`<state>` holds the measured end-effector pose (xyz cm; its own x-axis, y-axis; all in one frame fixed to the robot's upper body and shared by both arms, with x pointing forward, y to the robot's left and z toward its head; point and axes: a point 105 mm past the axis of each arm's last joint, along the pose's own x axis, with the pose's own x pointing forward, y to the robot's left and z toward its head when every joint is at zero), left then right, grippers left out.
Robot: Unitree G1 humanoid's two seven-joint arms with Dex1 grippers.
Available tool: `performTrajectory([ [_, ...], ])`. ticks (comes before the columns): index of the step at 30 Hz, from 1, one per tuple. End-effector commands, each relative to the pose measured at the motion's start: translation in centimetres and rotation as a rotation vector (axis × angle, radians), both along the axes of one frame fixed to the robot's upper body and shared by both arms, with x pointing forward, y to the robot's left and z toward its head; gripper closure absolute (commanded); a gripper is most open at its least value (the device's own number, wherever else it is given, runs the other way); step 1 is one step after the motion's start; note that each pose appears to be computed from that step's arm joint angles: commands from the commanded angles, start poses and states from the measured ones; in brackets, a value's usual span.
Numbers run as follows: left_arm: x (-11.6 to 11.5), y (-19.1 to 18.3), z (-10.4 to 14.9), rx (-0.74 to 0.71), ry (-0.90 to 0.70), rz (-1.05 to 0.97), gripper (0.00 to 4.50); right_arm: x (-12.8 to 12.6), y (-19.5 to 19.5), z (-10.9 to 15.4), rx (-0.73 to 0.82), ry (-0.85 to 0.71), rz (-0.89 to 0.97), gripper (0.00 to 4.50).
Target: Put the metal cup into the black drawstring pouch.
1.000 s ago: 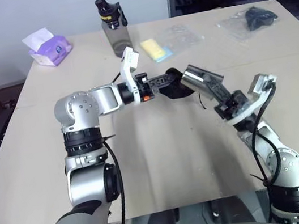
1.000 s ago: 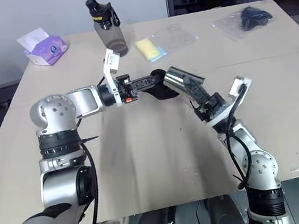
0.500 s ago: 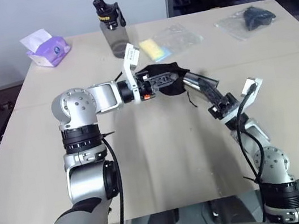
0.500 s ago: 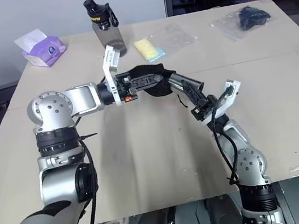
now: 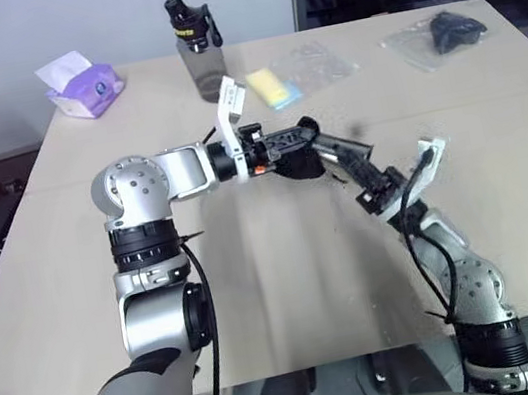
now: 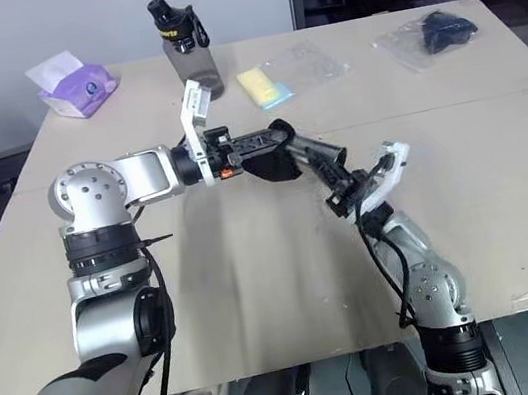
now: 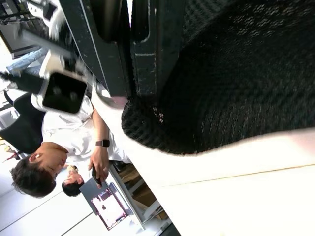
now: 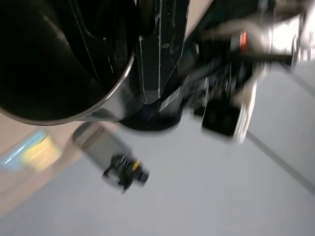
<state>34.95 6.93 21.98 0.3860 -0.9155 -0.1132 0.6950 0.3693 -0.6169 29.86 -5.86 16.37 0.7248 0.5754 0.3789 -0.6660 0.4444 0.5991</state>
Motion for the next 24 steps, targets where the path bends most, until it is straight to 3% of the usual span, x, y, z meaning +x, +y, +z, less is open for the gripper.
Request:
performTrajectory([
  [1,-0.3,-0.2,1.7,-0.047,-0.041,-0.019,4.47,-1.0,1.2,0.8,-0.025,-0.064,0.058,4.50],
  [8,-0.3,-0.4,1.6,-0.052,-0.037,-0.020,4.47,-0.9,2.4,1.1,-0.064,-0.101,0.099,4.50],
  [17,0.0,0.1,0.9,-0.035,-0.029,0.005,4.47,-0.2,-0.6,2.6,0.084,-0.082,-0.014,4.50],
  [24,0.1,-0.1,0.5,-0.040,-0.019,0.004,4.47,-1.4,-1.0,3.4,0.180,-0.073,0.040,4.50],
])
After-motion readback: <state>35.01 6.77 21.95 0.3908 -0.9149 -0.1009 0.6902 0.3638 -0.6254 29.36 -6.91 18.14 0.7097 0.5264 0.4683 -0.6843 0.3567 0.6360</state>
